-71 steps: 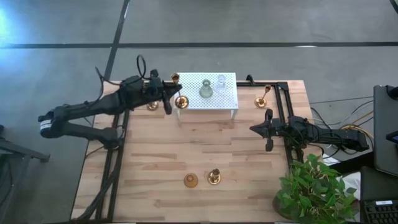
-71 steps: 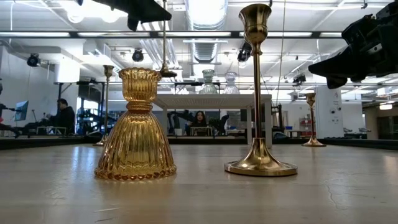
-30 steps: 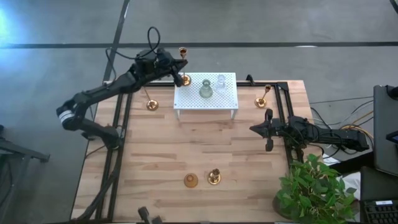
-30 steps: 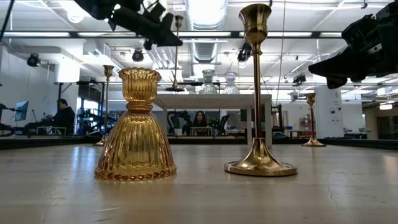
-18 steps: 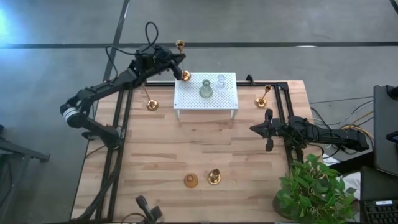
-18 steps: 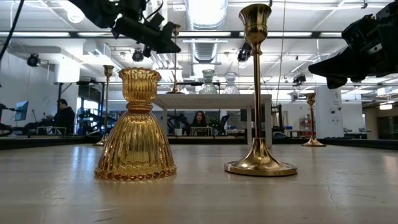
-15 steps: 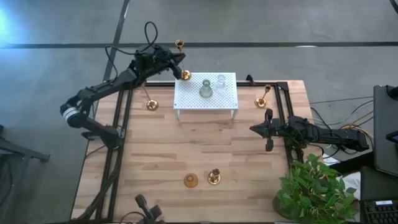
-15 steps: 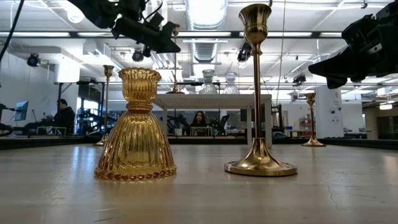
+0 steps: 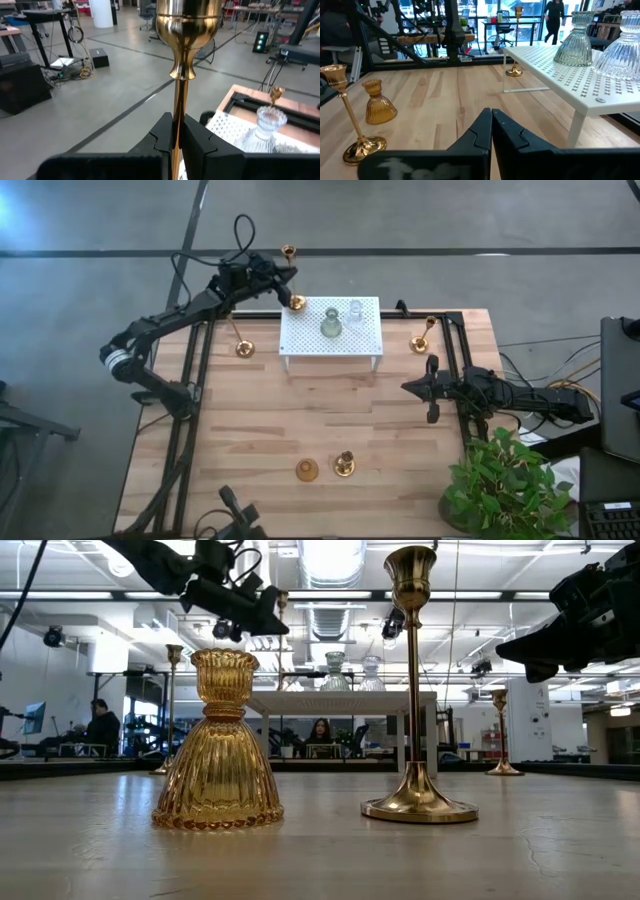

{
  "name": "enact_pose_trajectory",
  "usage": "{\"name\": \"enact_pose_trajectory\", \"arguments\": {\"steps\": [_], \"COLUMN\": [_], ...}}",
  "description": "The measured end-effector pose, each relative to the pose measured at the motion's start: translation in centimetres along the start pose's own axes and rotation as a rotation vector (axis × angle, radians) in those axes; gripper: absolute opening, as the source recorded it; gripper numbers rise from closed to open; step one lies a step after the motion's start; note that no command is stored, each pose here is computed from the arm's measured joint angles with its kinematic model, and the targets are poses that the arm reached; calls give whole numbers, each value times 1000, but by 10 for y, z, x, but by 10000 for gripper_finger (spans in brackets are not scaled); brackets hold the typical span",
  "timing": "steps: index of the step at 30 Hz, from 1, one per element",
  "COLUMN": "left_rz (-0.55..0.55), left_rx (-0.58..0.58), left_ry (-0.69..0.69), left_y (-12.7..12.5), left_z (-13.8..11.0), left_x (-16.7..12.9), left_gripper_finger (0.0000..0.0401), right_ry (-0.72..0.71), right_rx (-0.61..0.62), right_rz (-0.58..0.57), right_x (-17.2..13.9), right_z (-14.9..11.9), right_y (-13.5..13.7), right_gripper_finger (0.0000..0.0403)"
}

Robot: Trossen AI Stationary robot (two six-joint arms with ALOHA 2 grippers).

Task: Pick & Place candle stick holders
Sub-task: Put the golden candle holder on the shelf

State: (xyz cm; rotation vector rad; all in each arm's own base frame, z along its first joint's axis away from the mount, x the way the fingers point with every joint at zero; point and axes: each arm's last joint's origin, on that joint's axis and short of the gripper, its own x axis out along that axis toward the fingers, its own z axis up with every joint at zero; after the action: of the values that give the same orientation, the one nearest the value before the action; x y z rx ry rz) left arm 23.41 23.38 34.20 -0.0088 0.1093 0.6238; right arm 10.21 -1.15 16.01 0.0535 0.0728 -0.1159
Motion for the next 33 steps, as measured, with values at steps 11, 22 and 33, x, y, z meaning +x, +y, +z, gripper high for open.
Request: {"name": "enact_pose_trajectory", "arguments": {"steps": [11, 22, 33], "left_rz": [-14, -16, -15], "left_rx": [10, 6, 11], "left_ry": [-31, -38, -25], "left_y": [0, 2, 2], "left_z": [-18, -21, -22], "left_x": [0, -1, -3], "left_gripper_finger": [22, 22, 53], "right_ry": [0, 0, 0], "right_rx": [1, 0, 1], "right_rz": [0, 0, 0], "right_x": [0, 0, 0], "right_z": [0, 0, 0], "right_y": [0, 0, 0], "right_gripper_finger": [9, 9, 9]}}
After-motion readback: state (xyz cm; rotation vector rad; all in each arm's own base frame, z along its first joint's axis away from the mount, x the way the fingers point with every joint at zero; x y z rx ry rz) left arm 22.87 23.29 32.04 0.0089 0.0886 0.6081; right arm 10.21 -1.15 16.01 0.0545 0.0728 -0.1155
